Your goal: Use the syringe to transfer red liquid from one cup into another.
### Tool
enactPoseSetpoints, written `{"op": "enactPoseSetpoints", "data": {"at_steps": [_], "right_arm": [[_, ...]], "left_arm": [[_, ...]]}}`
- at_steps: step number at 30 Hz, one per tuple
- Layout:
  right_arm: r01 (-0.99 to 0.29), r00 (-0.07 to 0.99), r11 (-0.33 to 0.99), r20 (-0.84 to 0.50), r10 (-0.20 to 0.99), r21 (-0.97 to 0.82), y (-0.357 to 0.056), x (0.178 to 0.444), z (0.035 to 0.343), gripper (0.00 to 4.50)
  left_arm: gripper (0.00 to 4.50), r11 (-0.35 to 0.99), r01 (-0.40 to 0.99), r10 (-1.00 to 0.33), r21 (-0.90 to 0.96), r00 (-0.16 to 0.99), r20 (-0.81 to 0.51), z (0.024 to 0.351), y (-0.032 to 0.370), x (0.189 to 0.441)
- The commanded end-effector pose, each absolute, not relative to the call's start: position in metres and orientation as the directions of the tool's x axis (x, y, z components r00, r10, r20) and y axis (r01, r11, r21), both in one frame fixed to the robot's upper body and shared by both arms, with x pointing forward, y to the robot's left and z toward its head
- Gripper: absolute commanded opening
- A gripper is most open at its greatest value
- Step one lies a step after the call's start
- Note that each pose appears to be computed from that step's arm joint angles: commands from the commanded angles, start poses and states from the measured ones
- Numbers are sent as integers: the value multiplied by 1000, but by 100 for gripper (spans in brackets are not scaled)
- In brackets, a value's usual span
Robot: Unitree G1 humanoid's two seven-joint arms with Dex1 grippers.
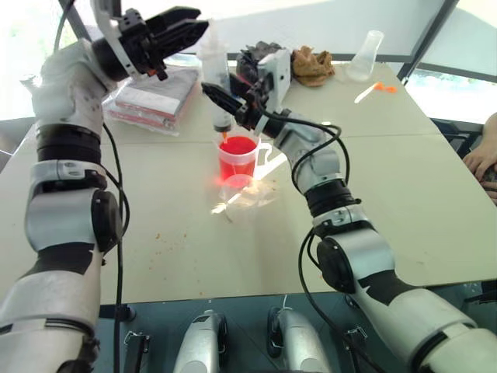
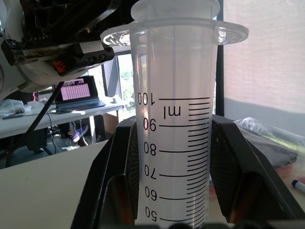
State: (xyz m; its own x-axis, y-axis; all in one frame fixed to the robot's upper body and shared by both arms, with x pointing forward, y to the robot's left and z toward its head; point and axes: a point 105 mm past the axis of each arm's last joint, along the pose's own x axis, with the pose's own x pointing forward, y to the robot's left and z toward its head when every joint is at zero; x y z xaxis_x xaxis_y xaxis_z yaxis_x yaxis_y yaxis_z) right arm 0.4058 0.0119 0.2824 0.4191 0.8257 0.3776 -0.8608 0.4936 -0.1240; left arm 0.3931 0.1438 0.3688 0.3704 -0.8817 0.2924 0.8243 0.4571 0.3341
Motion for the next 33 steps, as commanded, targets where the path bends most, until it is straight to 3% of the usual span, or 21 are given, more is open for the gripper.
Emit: {"op": "enactPoseSetpoints", "data": {"at_steps": [1,17,33], "right_arm": [[-860,362,469,409,838,-200,21,394,296,143],[-848,373,477,380,846,-230,24,392,280,143],[-862,382,459,317,868,-218,37,389,241,143]], "left_arm": [[162,451,799,-891,399,375,256,370,132,397],[162,424,790,-904,442,393,165,346,113,411],[162,516,771,-853,374,421,310,364,110,417]]}}
